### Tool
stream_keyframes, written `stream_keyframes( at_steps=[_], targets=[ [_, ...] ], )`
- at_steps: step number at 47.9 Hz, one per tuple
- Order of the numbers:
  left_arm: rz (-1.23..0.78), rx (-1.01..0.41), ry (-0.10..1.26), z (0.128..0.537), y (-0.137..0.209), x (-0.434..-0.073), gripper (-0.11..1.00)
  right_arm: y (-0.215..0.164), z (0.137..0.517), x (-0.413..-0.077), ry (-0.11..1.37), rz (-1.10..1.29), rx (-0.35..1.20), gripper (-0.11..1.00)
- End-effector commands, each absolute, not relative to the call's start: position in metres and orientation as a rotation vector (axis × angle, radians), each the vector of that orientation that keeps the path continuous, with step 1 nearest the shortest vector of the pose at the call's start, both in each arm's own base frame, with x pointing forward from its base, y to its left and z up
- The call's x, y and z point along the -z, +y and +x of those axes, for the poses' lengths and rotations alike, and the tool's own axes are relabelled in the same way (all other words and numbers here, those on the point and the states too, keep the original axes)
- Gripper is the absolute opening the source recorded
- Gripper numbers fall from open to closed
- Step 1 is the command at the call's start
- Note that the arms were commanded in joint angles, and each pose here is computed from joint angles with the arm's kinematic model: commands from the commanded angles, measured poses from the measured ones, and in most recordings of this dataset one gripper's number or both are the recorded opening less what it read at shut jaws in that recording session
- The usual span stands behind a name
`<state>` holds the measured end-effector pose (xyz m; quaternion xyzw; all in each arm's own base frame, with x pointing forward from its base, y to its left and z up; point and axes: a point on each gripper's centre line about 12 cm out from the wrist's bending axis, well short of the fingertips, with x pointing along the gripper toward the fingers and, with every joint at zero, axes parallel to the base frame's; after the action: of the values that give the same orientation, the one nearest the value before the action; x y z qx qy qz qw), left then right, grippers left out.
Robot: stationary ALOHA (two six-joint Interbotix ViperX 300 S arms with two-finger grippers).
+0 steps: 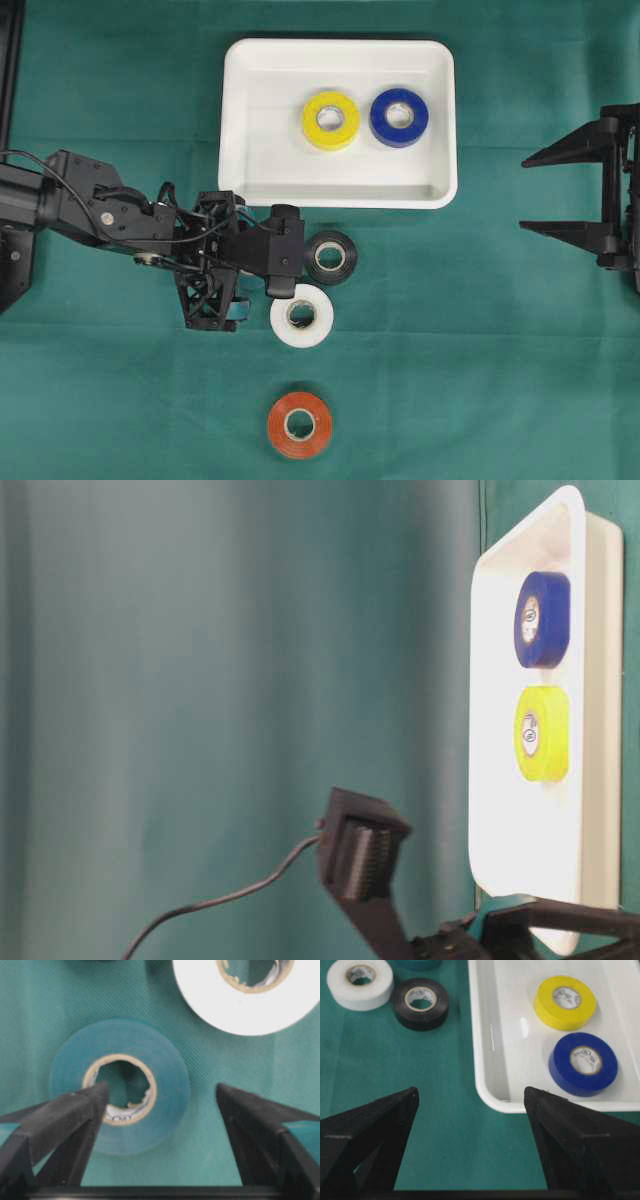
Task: Pick up the tape from a random location and place it into the white case.
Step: 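Lower the left gripper over the teal tape roll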
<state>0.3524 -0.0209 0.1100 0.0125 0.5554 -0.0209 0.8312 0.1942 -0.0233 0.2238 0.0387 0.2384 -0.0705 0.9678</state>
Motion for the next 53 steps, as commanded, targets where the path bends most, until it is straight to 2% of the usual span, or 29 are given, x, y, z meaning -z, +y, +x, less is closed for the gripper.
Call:
stream_keyframes(
  at_steps=[1,22,29,31,41,43,46,53],
  targets=[
    [0.023,0.039,1.164,0.356,-0.019,-0.108,0.98,-0.023,0.197,-0.23,0.464,0.077,0.14,0.84],
    [0.022,0.036,1.19,0.354,-0.018,-0.094,0.98,-0.023,0.197,-0.23,0.465,0.077,0.14,0.84],
    [0.02,0.033,1.193,0.354,-0.017,-0.094,0.94,-0.024,0.197,-0.23,0.465,0.078,0.141,0.84],
    [0.02,0.033,1.196,0.353,-0.017,-0.094,0.89,-0.023,0.197,-0.23,0.467,0.077,0.14,0.84],
    [0.006,0.011,1.215,0.346,-0.008,-0.096,0.37,-0.024,0.197,-0.229,0.468,0.078,0.142,0.84],
    [0.005,0.01,1.212,0.345,-0.007,-0.097,0.31,-0.023,0.198,-0.23,0.467,0.077,0.14,0.84],
    [0.004,0.008,1.21,0.345,-0.007,-0.098,0.24,-0.024,0.198,-0.23,0.467,0.078,0.141,0.84],
    [0.005,0.009,1.207,0.346,-0.007,-0.099,0.24,-0.024,0.198,-0.23,0.467,0.078,0.141,0.84]
  ],
)
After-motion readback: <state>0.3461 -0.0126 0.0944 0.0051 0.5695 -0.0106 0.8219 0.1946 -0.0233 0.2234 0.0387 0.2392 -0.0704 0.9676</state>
